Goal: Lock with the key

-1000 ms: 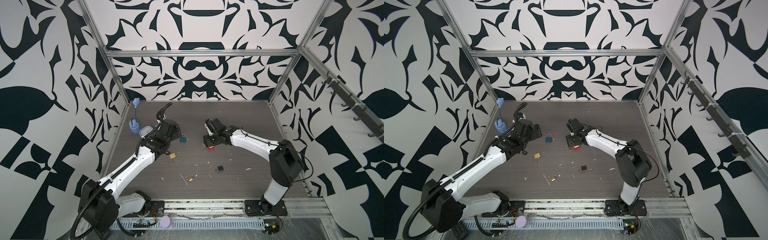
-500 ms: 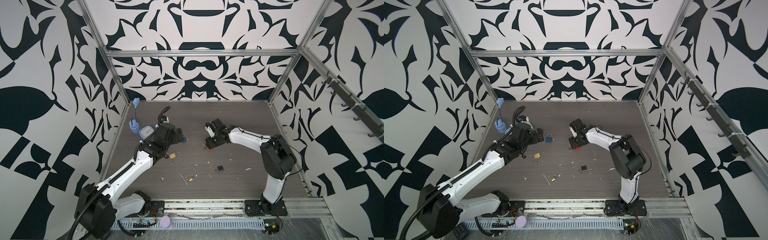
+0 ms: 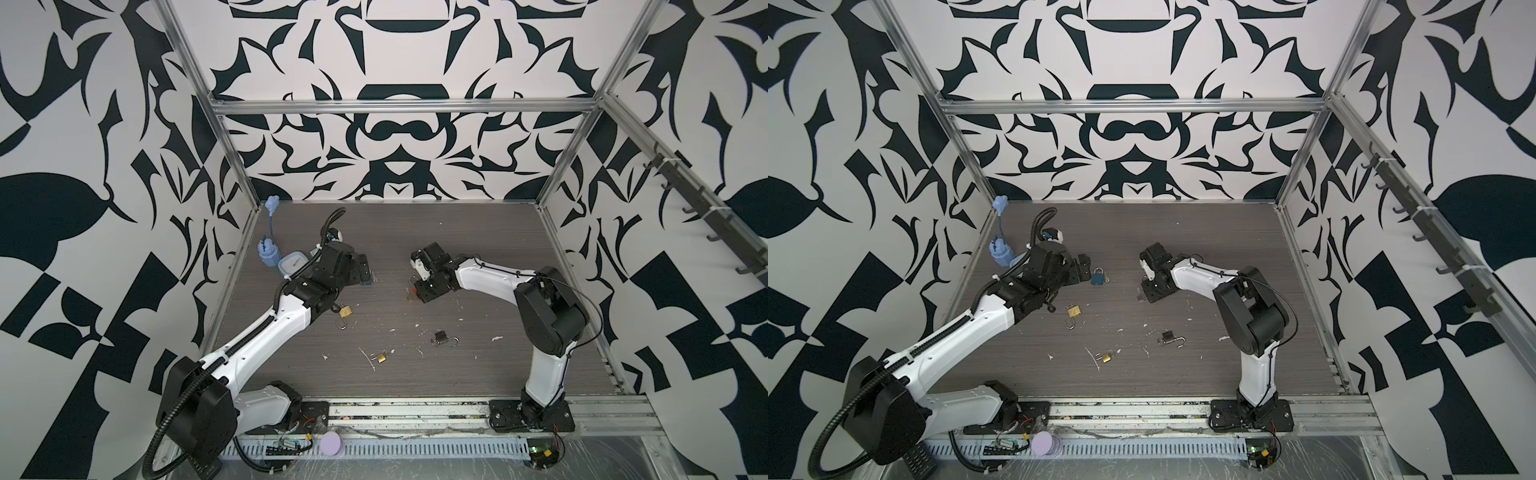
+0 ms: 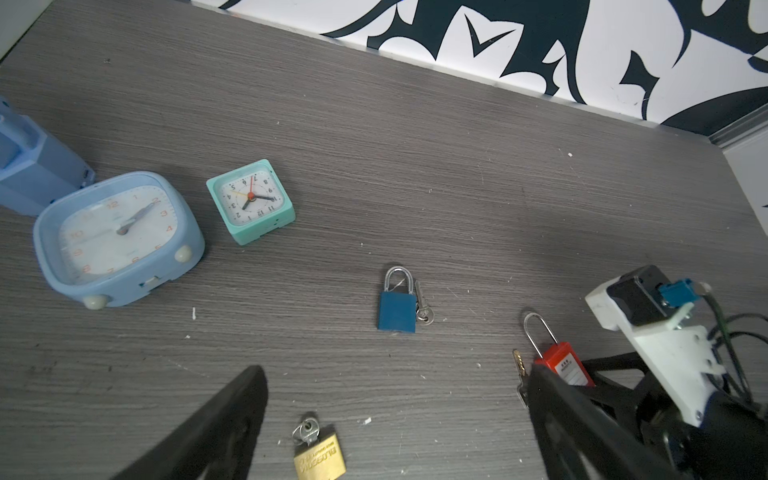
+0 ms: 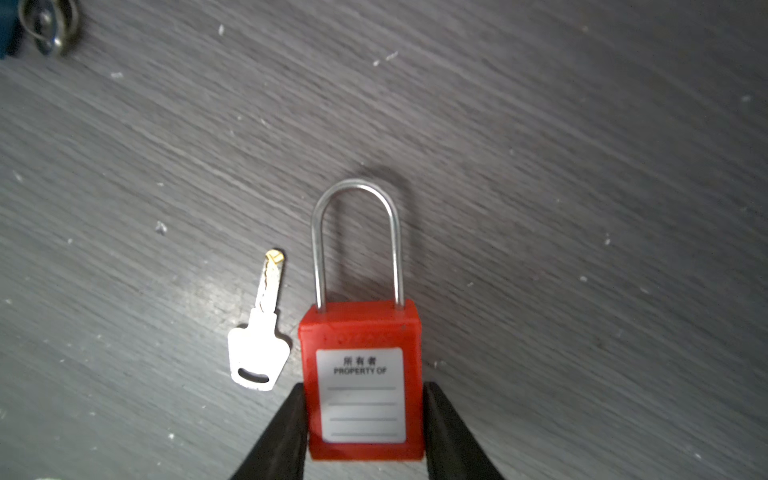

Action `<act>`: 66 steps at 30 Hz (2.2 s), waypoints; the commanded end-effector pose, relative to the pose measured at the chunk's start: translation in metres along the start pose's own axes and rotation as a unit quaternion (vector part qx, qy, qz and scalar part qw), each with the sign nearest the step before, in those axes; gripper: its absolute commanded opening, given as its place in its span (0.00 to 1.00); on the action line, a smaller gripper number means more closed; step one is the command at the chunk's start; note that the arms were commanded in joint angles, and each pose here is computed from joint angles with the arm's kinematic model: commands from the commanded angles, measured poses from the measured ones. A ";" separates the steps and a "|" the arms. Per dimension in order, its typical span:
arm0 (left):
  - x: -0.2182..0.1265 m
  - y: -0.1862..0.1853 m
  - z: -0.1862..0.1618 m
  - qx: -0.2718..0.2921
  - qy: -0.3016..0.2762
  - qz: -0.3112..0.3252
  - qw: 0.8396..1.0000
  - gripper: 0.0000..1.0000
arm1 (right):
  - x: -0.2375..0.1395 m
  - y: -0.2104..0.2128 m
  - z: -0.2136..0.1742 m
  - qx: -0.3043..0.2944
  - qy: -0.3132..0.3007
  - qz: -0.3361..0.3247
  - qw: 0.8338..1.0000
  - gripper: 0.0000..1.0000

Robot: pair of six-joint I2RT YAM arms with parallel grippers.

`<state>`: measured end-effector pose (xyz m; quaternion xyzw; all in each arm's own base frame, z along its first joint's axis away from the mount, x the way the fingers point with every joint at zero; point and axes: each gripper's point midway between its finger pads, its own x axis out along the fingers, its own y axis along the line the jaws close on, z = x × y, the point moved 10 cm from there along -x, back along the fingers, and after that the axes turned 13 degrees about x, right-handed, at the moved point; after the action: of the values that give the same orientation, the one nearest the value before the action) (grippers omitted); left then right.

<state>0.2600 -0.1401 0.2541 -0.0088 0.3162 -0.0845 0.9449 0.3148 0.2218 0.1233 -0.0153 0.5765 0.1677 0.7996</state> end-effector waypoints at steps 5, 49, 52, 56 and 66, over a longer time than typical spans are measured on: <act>-0.002 -0.002 0.009 -0.008 -0.003 -0.008 1.000 0.99 | -0.001 0.004 -0.005 -0.030 0.001 0.022 0.999 0.41; -0.025 0.013 -0.019 -0.095 0.073 0.020 0.993 0.99 | -0.140 0.028 -0.013 -0.001 -0.190 0.194 0.962 0.76; -0.033 0.013 -0.031 -0.122 0.084 -0.009 0.989 0.99 | -0.139 0.026 -0.032 0.007 -0.173 0.235 0.956 0.82; -0.043 0.007 -0.046 -0.117 0.090 -0.024 0.989 1.00 | -0.130 0.021 -0.057 0.006 -0.155 0.252 0.955 0.99; -0.033 -0.012 -0.085 -0.102 0.173 0.036 0.979 0.99 | -0.099 0.030 -0.088 -0.023 -0.194 0.259 0.946 1.00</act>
<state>0.1882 -0.1500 0.2234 -0.0729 0.4488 -0.0675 0.8881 0.2018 0.1931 0.1765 0.1415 0.4544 0.3403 0.8110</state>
